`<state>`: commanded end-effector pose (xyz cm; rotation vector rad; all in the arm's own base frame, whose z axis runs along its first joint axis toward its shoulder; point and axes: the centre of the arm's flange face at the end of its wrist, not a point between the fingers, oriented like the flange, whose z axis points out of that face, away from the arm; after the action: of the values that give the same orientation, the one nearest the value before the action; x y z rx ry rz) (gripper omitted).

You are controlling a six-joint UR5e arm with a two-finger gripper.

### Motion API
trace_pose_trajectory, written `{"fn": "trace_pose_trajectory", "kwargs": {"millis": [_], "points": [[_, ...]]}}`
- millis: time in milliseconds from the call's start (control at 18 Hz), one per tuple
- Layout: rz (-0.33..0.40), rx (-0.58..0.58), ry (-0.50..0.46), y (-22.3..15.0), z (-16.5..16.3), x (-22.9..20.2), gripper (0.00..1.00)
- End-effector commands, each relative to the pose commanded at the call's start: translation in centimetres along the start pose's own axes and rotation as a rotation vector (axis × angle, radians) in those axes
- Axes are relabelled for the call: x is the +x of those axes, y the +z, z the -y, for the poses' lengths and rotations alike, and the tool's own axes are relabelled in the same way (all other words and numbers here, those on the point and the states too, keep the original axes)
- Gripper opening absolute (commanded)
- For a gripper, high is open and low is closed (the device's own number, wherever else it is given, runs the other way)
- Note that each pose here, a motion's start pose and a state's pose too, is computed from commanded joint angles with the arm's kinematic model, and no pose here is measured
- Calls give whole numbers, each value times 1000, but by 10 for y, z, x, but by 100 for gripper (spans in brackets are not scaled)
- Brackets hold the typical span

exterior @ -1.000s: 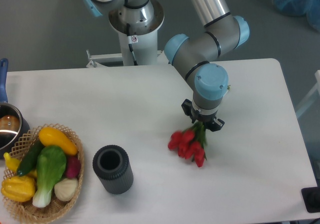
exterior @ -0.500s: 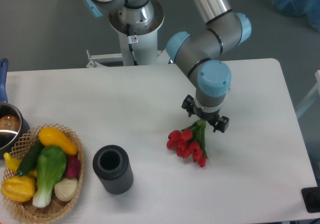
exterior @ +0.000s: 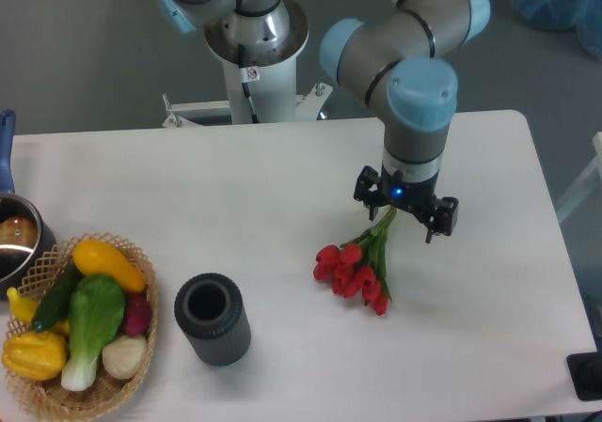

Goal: Place the flowers on the table

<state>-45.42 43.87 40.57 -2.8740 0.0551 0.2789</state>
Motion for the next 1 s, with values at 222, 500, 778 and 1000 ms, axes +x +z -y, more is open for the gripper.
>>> {"fn": "trace_pose_trajectory", "kwargs": {"millis": [222,500,778,1000], "points": [[57,148,-23,-41,14,-9,100],[132,217,-45,-96,4,-18,100],[171,214,-72,-126,-22,-14,100],[175,195,-49,-129,-54,0,100]]}}
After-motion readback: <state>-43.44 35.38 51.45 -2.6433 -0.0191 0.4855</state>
